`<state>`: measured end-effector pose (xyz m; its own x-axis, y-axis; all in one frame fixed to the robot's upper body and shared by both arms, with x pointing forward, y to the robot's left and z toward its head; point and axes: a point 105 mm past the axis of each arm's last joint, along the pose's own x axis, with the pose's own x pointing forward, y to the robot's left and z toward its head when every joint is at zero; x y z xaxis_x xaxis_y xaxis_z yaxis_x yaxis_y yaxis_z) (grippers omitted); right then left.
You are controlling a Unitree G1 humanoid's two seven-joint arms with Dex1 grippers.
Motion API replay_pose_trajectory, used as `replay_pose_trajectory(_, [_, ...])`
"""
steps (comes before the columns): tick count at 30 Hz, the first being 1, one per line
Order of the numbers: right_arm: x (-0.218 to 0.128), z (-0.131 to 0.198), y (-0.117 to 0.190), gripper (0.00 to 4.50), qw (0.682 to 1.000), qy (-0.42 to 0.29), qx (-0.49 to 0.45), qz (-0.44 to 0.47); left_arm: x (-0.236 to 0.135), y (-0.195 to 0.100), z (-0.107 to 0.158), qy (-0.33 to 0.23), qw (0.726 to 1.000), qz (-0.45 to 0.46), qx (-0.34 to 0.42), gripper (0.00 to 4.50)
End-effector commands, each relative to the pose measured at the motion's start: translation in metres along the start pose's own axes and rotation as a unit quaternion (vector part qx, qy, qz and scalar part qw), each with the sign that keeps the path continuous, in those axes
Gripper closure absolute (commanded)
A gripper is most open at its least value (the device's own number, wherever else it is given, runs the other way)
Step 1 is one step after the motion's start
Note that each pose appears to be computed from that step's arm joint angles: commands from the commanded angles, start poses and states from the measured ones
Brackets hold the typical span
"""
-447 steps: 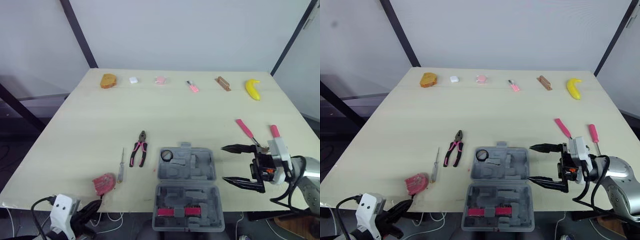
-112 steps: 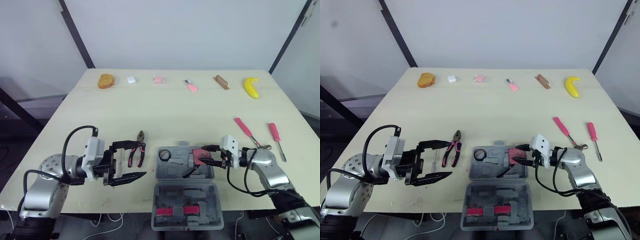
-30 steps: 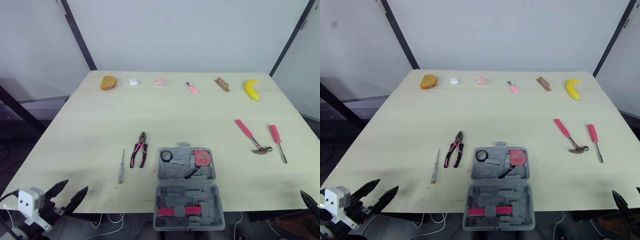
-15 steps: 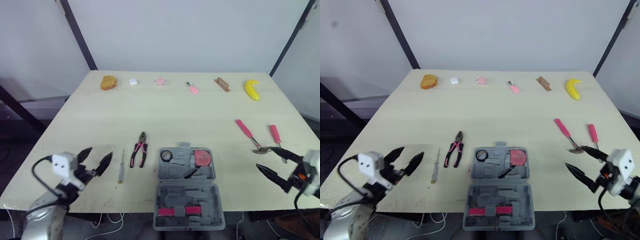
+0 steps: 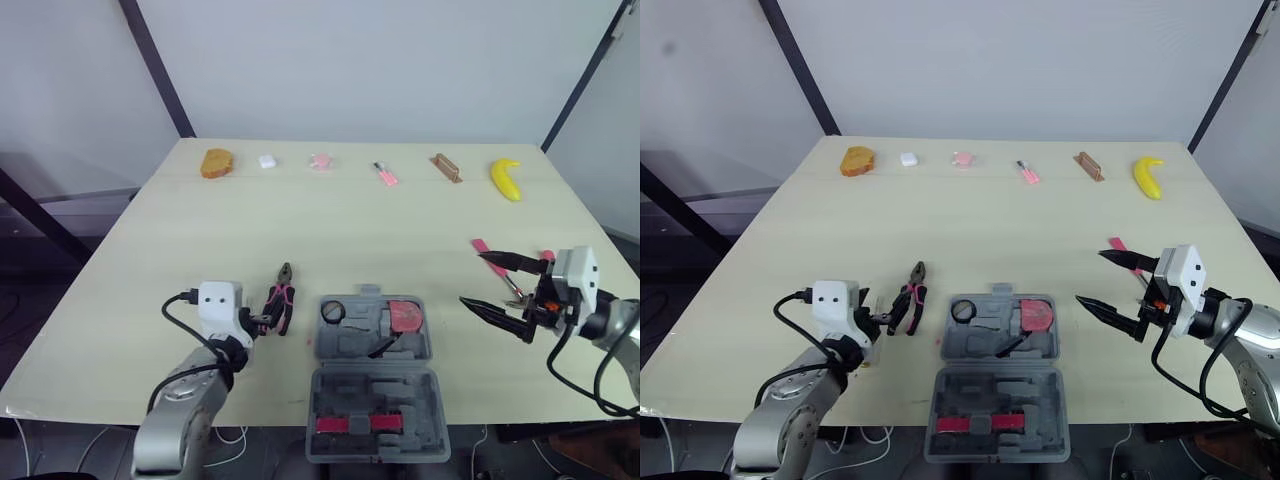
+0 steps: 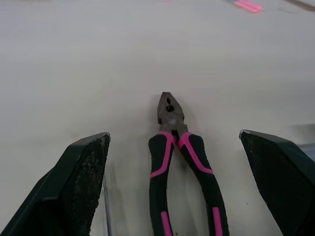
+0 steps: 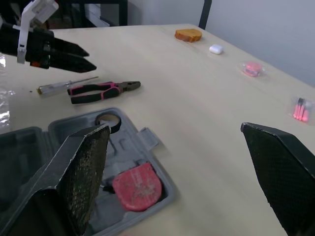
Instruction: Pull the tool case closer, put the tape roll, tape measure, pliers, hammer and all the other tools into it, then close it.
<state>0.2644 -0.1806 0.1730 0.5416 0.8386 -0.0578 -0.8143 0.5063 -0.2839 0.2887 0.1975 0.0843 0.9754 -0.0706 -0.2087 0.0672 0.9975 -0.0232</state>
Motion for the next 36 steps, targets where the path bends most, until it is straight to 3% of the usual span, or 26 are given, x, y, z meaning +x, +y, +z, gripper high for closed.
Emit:
replay_pose_trajectory(1, [0.0, 0.006, 0.0, 0.01, 1.0, -0.006, -0.012, 0.0, 0.001, -0.007, 0.009, -0.006, 1.0, 0.004, 0.015, 0.0])
replay_pose_trajectory(15, [0.001, 0.01, 0.011, 0.01, 1.0, -0.019, 0.0, 0.025, 0.044, -0.016, -0.018, 0.071, 0.997, 0.026, -0.005, 0.0])
replay_pose_trajectory(29, [-0.012, -0.003, 0.019, 0.01, 0.999, 0.014, -0.009, 0.04, 0.059, -0.028, -0.027, 0.097, 0.995, 0.005, -0.016, 0.0])
replay_pose_trajectory(32, [-0.01, -0.003, 0.021, 0.0, 0.999, 0.011, -0.009, 0.043, 0.06, -0.027, -0.025, 0.093, 0.995, 0.011, -0.02, 0.72])
replay_pose_trajectory(35, [-0.01, -0.004, 0.023, 0.0, 0.999, 0.007, -0.005, 0.049, 0.061, -0.026, -0.025, 0.092, 0.995, 0.016, -0.02, 1.95])
replay_pose_trajectory(36, [-0.01, -0.004, 0.024, 0.0, 0.999, 0.007, -0.002, 0.052, 0.061, -0.025, -0.025, 0.092, 0.995, 0.019, -0.019, 1.95])
